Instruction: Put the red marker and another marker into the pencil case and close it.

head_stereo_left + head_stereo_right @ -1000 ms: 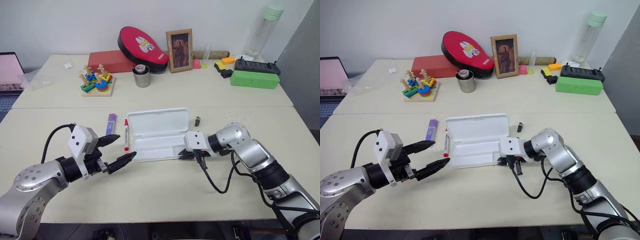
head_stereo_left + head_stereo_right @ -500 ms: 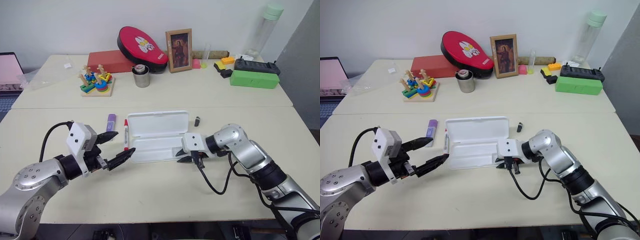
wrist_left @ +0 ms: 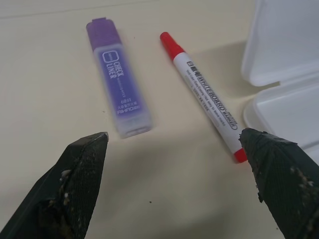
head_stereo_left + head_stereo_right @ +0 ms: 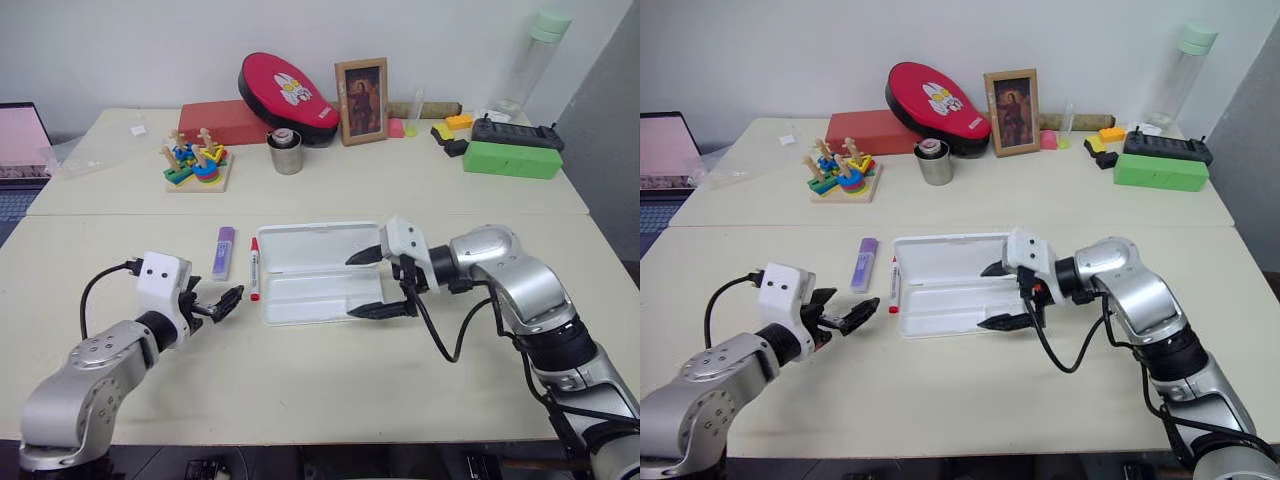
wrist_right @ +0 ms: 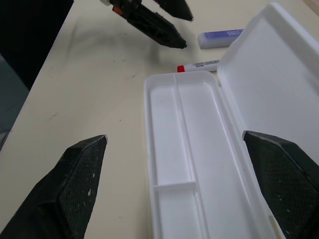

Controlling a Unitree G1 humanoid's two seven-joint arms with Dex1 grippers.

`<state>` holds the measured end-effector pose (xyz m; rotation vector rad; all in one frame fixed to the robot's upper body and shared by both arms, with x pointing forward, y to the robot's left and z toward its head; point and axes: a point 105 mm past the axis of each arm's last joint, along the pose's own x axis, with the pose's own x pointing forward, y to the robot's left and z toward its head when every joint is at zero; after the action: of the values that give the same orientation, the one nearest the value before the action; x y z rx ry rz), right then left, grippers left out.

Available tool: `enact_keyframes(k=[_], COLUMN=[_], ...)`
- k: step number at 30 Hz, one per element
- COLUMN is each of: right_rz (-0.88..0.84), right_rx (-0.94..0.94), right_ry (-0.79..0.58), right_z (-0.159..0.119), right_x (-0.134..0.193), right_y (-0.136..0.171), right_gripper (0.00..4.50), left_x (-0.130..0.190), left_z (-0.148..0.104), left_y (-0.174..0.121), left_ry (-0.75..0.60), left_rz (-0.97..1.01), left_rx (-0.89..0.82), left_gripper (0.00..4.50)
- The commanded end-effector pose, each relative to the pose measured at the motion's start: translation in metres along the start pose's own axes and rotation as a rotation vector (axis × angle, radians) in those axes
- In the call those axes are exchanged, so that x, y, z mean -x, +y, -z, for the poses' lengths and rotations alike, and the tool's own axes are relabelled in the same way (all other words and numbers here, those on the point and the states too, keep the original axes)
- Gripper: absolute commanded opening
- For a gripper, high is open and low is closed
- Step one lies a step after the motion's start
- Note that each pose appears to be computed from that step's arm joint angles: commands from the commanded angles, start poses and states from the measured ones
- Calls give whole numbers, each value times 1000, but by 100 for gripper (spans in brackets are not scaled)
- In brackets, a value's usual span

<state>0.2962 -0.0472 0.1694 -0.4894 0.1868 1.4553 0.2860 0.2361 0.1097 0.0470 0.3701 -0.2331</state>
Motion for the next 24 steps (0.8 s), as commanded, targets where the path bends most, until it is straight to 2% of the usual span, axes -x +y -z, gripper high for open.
enact_keyframes(k=[1,10,24], right_rz=[39,98,141], right_rx=[22,11,2], right_ry=[-43,-42,-45], right_z=[-14,-13,-13], right_x=[4,12,16], right_y=[-4,-9,-15], right_gripper=[445,445,445], left_x=[-7,-27,-44], left_z=[-6,-18,-11], left_y=[-2,-23,-17], left_ry=[-5,-21,74], left_rz=[-4,66,19], left_rx=[-9,-7,-26], left_gripper=[450,450,450])
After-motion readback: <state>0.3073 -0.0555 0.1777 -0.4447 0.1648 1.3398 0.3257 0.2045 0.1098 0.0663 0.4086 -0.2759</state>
